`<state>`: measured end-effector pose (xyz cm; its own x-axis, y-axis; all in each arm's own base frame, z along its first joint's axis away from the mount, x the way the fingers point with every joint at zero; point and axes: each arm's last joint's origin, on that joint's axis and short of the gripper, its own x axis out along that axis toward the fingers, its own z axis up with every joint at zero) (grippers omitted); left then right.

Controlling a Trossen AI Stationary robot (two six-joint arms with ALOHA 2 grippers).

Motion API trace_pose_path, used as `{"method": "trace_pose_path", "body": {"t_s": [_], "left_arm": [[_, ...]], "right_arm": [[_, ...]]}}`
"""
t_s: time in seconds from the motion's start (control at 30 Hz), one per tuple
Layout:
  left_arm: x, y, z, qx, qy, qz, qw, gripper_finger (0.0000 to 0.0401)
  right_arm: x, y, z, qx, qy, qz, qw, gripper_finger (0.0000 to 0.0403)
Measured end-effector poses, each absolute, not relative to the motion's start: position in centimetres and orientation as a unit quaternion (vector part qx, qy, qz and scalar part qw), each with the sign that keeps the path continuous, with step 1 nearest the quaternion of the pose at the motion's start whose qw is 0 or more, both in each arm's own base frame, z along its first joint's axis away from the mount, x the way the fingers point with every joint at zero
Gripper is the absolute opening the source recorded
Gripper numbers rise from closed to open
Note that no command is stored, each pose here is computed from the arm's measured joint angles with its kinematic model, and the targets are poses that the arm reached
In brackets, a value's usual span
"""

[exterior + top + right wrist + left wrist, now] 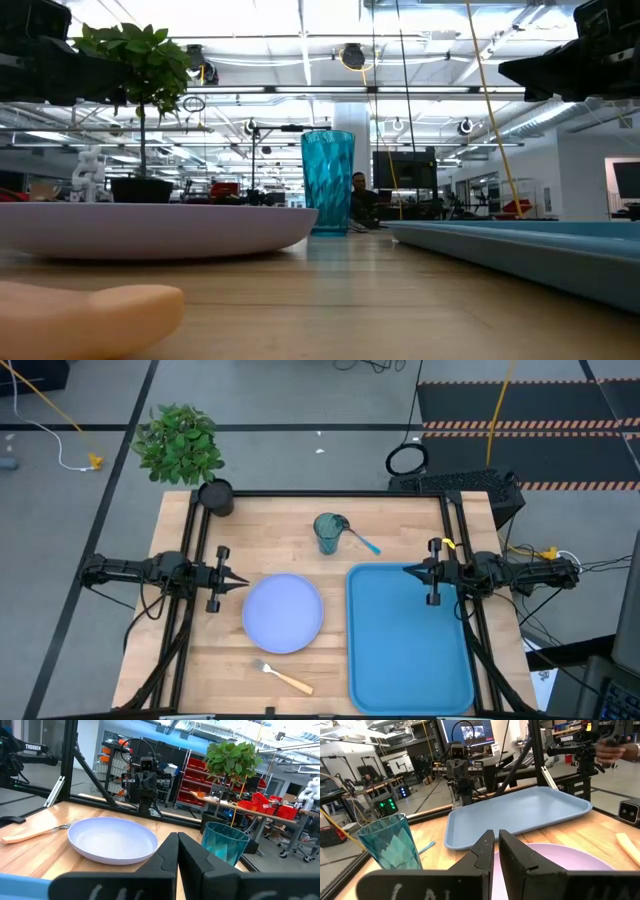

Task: Pick and place plate/cup/fork/spoon on tray
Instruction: Put the blue cup on the top right corner of the blue tray

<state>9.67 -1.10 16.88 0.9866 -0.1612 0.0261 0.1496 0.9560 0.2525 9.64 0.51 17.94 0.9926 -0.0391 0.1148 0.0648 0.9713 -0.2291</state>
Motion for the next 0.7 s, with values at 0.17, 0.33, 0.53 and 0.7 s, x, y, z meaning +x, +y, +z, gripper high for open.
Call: {"method": "trace_pose_path", "body": {"t_s": [0.17, 0.33, 0.53, 0.7], "left_arm": [[9.7, -1.1, 16.9, 0.123, -0.026, -0.078, 0.989, 0.0031], [9.7, -1.1, 16.9, 0.101, -0.024, -0.078, 0.991, 0.0031], [9.7, -1.1, 17.0, 0.108, -0.026, -0.078, 0.991, 0.0031], [9.7, -1.1, 17.0, 0.111, -0.026, -0.078, 0.99, 0.0031]], "right_arm": [[9.4, 0.3, 19.0, -0.121, -0.103, -0.073, 0.985, 0.0], [9.2, 0.1, 19.8, -0.103, -0.121, -0.103, 0.982, 0.0], [8.5, -0.1, 25.5, -0.092, -0.165, -0.122, 0.975, 0.0], [8.7, 0.0, 32.1, -0.11, -0.184, -0.126, 0.969, 0.0]]}}
